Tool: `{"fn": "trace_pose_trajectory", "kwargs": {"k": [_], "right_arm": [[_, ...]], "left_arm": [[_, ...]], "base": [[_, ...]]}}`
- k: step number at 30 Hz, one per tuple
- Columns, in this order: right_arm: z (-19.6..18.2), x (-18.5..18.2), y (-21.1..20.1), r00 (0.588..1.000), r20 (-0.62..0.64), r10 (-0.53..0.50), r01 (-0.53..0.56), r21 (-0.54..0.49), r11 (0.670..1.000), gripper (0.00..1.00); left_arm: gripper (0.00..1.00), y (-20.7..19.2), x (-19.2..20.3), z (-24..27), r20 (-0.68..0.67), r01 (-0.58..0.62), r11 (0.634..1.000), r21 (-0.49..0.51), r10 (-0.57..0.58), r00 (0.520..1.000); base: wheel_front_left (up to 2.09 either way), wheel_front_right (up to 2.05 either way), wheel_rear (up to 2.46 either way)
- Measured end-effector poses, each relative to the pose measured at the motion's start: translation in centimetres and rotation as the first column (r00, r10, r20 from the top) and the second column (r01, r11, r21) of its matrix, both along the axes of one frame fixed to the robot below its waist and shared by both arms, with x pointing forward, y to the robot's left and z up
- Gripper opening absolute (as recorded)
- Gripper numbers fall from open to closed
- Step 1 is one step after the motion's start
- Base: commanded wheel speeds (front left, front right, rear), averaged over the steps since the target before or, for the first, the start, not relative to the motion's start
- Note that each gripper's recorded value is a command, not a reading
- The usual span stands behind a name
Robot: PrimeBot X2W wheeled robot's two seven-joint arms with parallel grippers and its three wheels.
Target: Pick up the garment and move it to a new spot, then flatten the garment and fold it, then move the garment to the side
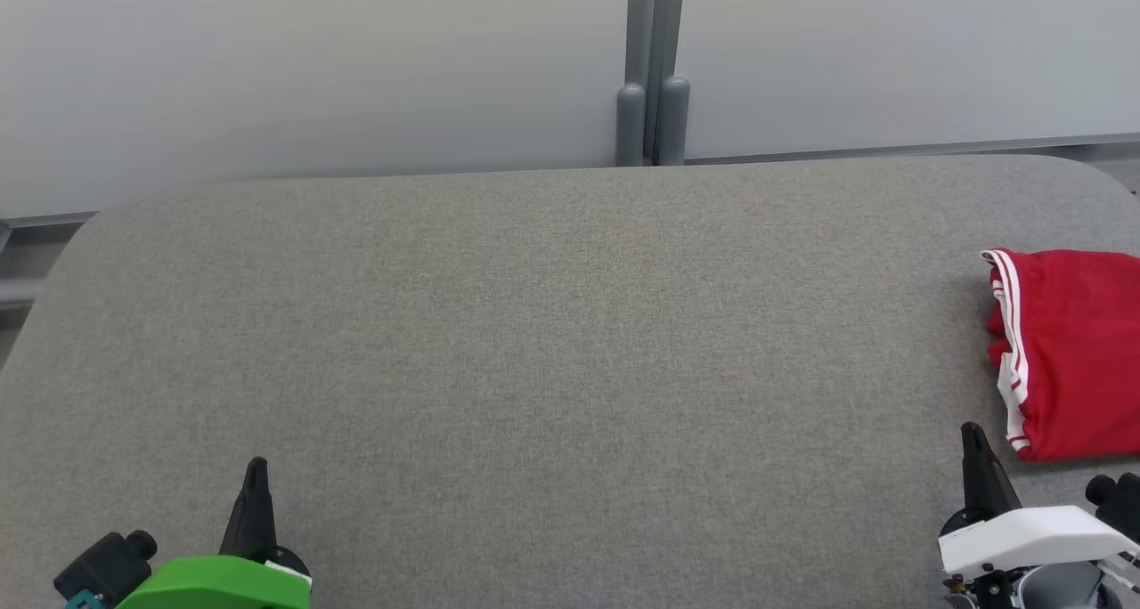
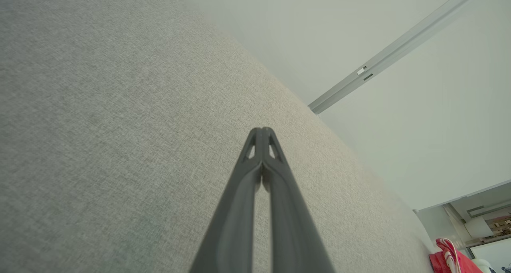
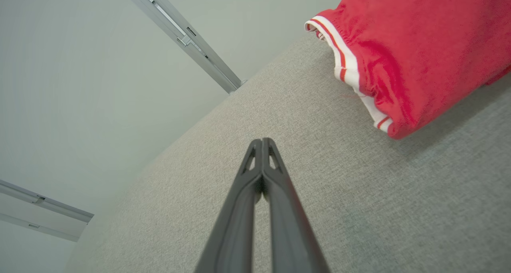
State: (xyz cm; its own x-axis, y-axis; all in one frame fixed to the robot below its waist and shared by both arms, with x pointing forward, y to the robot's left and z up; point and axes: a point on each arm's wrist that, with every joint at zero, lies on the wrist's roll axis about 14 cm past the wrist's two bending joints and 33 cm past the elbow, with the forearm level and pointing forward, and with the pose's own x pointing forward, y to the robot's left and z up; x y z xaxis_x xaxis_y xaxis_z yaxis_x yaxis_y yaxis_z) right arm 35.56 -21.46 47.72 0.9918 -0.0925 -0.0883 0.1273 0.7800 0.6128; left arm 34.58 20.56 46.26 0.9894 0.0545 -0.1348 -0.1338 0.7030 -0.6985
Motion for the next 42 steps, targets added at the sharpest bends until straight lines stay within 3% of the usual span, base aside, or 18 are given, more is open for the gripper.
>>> {"fn": "trace_pose_trajectory", "kwargs": {"k": [19, 42], "right_arm": [[0.7, 0.9, 0.3, 1.000, 0.025, -0.011, 0.005, 0.258, 0.966, 0.00], [1.6, 1.8, 0.7, 0.998, 0.058, -0.016, -0.015, 0.500, 0.866, 0.00]], "left_arm": [[0.00, 0.0, 1.2, 1.2, 0.027, -0.021, 0.974, -0.227, 0.028, 0.999], [0.00, -0.2, 2.3, 2.4, 0.059, -0.011, 0.901, -0.434, 0.041, 0.997]], "base": [[0.00, 0.00, 0.00], [0.00, 0.00, 0.00]]}}
